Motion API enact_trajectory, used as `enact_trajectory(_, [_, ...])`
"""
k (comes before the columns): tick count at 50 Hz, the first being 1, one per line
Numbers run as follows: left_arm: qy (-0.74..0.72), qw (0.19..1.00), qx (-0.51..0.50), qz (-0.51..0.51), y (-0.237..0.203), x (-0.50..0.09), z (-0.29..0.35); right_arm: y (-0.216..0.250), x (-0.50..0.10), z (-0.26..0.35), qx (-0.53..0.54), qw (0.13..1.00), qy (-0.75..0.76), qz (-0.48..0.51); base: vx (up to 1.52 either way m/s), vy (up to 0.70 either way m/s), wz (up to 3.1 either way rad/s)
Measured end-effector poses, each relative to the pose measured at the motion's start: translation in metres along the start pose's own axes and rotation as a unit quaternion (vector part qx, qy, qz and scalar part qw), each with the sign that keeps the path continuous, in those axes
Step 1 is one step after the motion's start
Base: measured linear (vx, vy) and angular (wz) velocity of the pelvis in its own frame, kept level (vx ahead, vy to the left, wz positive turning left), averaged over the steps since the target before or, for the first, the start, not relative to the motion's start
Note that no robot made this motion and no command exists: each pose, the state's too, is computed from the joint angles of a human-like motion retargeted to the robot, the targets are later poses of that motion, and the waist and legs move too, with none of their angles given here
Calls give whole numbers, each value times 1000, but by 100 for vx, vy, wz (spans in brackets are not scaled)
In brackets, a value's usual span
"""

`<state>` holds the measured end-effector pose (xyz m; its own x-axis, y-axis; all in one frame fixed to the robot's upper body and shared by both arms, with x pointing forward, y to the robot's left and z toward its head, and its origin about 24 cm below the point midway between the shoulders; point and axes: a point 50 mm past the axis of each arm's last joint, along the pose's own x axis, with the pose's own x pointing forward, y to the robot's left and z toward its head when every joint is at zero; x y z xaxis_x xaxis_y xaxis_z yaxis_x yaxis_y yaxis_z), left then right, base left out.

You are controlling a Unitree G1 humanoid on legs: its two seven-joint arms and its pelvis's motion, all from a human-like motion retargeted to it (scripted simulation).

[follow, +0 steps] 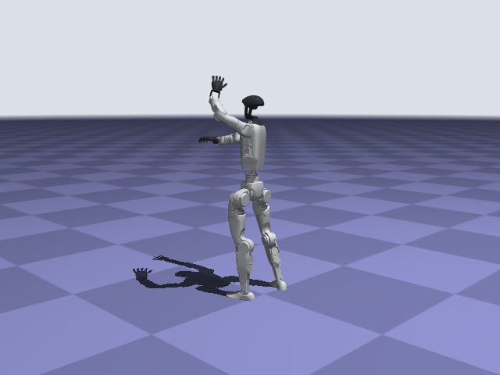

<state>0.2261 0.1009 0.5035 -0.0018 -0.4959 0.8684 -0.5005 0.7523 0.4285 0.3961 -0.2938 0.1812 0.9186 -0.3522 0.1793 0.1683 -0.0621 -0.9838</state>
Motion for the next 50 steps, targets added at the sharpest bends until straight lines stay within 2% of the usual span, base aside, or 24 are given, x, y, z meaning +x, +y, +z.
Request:
enact_trajectory(3, [29,991,-84,-105,-80,-1,3,-7,2,28,23,999,-28,-11,-5,1,-22])
enact_trajectory(6, [128,958,-187,-174,-157,-28,-7,-17,3,58,31,997,-60,-24,-5,2,-22])
enact_trajectory(9, [291,896,-287,-172,-225,-82,-23,-27,0,90,8,993,-102,-53,-5,2,-24])
enact_trajectory(13, [491,787,-358,-104,-274,-167,-33,-44,-8,131,-6,981,-158,-115,-3,1,-31])
enact_trajectory(17, [532,755,-368,-102,-282,-211,-29,-53,-13,148,-16,972,-187,-140,0,-1,-36])
enact_trajectory(26, [529,747,-398,-61,-255,-246,-40,-36,-9,127,-32,980,-152,-125,5,-2,-19])
enact_trajectory(29, [562,711,-422,-32,-248,-282,-37,-28,-8,113,-42,983,-139,-110,8,-2,6])
enact_trajectory(32, [630,653,-419,-20,-241,-344,-27,-21,-5,96,-55,986,-122,-95,9,-1,17])
enact_trajectory(35, [720,586,-371,-22,-224,-425,-3,-15,-5,83,-25,991,-98,-89,10,-1,26])
enact_trajectory(37, [790,520,-325,-15,-199,-489,25,-5,-6,76,-58,989,-114,-68,10,-1,33])
enact_trajectory(39, [862,435,-260,-10,-166,-551,63,0,-7,69,-54,991,-108,-55,10,-1,29])
enact_trajectory(42, [949,295,-104,41,-88,-626,130,5,-7,55,-53,993,-89,-53,9,0,20])
enact_trajectory(44, [970,207,21,129,-24,-654,176,8,-7,43,-56,994,-74,-53,8,0,13])
enact_trajectory(46, [942,143,147,266,42,-663,211,11,-7,27,-62,995,-54,-54,7,-1,10])
enact_trajectory(48, [865,109,257,417,104,-657,233,12,-7,8,-73,995,-29,-55,6,-1,12])
enact_trajectory(50, [755,110,335,553,160,-642,241,13,-9,-14,-89,994,-2,-56,2,0,10])
